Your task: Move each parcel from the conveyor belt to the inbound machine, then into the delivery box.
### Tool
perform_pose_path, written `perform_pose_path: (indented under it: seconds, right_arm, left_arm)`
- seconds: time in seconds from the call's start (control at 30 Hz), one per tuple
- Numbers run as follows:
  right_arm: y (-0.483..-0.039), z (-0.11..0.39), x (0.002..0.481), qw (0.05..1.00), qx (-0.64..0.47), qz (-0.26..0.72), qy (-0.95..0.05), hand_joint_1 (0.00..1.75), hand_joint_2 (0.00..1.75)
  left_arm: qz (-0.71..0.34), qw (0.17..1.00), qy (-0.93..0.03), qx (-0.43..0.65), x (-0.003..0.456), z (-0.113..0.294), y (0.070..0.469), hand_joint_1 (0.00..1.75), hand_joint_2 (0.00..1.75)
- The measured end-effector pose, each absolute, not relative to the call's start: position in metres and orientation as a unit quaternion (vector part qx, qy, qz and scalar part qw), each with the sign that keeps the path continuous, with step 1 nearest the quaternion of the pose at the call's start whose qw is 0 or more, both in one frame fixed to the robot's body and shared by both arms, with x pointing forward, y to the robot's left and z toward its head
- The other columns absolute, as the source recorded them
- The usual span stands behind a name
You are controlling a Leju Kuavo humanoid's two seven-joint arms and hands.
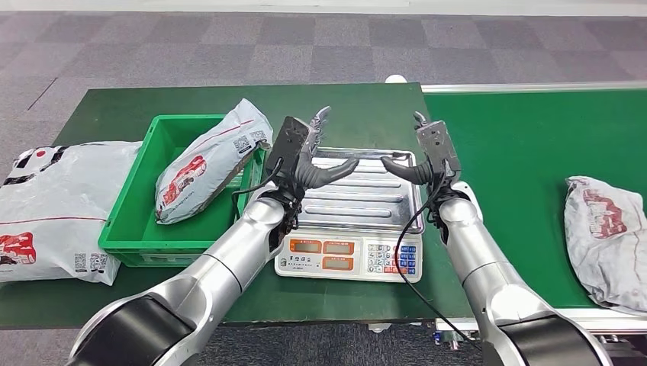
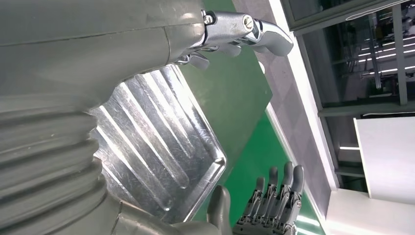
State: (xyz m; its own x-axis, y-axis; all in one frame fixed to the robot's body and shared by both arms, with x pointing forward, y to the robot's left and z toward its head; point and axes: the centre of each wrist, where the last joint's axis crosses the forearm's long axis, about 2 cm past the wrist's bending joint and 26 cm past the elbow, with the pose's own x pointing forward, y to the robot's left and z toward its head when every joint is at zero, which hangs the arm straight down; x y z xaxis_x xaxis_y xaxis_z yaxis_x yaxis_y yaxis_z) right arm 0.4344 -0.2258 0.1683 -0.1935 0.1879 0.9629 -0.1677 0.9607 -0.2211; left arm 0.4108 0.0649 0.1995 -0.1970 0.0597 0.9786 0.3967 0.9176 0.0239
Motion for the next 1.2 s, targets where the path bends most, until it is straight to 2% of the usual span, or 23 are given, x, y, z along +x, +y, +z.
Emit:
perform_pose_path:
  seconds: [0.47, 0.97, 1.2]
  right_arm:
    - [-0.240, 0.165, 0.435, 0.631, -0.035, 0.131, -0.764, 0.00, 1.75]
    - [-0.326, 0.122, 0.409, 0.650, -0.191, 0.101, -0.729, 0.00, 1.75]
    - [-0.345, 0.108, 0.396, 0.660, -0.223, 0.103, -0.710, 0.00, 1.75]
  left_arm:
    - [-0.125, 0.612, -0.765, -0.156, 0.410, 0.202, 0.063, 0.00, 1.75]
    - [-0.136, 0.606, -0.768, -0.157, 0.401, 0.199, 0.051, 0.00, 1.75]
    - [-0.142, 0.605, -0.767, -0.159, 0.400, 0.197, 0.050, 0.00, 1.75]
